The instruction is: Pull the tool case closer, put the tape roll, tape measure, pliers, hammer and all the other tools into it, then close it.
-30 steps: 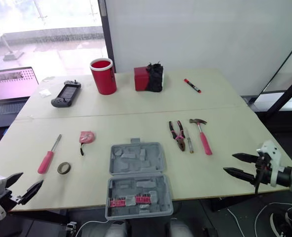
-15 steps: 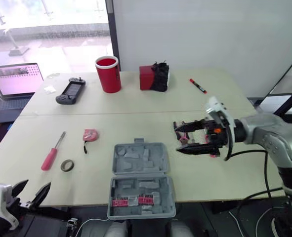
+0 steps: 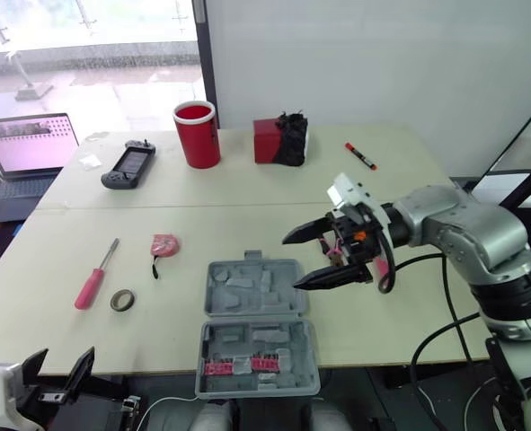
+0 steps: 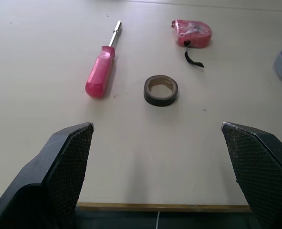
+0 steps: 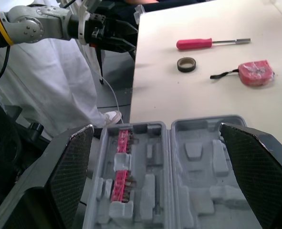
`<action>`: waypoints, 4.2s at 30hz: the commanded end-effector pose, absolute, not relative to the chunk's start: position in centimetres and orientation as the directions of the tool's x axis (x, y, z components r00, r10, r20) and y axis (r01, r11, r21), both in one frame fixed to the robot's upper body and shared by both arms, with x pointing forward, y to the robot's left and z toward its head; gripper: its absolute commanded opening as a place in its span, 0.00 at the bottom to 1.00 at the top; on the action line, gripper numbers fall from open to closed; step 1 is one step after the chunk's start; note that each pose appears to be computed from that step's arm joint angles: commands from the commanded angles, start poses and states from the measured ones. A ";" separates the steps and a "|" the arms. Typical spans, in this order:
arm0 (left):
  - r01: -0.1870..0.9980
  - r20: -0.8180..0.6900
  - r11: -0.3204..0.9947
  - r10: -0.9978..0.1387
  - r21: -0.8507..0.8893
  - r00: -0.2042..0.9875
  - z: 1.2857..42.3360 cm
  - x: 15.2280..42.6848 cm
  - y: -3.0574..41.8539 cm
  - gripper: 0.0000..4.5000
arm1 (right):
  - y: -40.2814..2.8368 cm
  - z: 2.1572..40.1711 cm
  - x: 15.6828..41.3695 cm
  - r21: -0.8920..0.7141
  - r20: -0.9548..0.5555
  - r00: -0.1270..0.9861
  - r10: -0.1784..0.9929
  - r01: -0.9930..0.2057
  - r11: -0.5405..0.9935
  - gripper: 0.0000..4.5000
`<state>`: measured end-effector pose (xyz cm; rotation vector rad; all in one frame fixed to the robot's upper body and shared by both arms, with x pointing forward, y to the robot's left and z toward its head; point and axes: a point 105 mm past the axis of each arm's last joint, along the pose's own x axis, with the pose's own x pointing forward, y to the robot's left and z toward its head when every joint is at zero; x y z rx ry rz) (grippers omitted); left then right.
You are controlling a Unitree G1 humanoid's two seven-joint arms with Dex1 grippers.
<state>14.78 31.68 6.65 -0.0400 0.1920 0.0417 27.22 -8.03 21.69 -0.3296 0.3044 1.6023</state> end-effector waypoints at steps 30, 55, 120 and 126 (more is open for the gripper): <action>0.026 -0.462 0.995 0.024 0.101 0.886 5.3 28.2 28.9 0.49 | -6.1 21.9 25.9 -0.134 -0.364 0.024 0.931 -0.991 -0.027 1.00; -0.011 -0.394 0.997 0.039 0.074 0.918 5.5 29.2 29.4 0.01 | -6.3 22.0 25.7 -0.170 -0.377 0.028 0.926 -0.985 -0.039 1.00; 0.949 -0.660 0.254 -0.682 0.189 0.314 7.1 34.9 14.0 0.01 | -5.1 20.6 26.9 -0.211 -0.311 0.247 0.918 -0.960 0.186 1.00; 0.945 -0.664 0.264 -0.674 0.195 0.325 7.1 35.0 14.2 0.01 | -5.0 20.6 27.0 -0.215 -0.307 0.248 0.919 -0.958 0.187 1.00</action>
